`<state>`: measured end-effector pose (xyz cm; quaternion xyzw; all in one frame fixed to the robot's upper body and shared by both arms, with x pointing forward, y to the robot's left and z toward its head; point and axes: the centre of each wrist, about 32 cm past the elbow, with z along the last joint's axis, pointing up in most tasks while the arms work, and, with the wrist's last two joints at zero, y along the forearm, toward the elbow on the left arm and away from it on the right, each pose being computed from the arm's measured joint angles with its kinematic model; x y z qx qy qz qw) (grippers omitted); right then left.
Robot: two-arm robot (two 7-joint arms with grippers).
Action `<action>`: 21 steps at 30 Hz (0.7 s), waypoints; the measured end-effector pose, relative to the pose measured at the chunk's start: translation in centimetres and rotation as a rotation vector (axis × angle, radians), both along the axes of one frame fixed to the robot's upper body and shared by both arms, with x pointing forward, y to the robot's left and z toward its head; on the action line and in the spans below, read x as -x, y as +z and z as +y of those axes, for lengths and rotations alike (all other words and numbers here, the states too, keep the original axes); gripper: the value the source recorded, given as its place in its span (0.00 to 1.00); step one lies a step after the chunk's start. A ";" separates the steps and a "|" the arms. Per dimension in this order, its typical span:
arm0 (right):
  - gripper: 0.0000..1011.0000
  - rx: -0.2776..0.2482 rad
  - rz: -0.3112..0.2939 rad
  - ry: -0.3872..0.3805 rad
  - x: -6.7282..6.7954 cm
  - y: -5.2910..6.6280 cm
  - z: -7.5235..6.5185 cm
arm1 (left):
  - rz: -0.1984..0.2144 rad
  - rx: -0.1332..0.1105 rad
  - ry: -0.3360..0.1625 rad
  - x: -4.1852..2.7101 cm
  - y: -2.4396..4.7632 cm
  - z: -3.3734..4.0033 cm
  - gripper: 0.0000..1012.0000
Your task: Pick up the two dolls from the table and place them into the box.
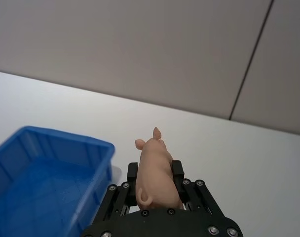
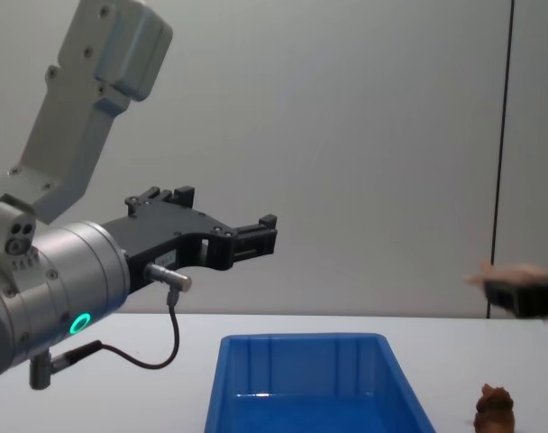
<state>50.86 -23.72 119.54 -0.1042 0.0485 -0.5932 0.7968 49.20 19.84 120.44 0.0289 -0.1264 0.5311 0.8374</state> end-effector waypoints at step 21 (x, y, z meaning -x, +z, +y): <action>0.38 -0.019 -0.008 0.288 -2.1 2.4 5.7 | 0.000 0.000 0.000 0.00 0.00 0.00 0.99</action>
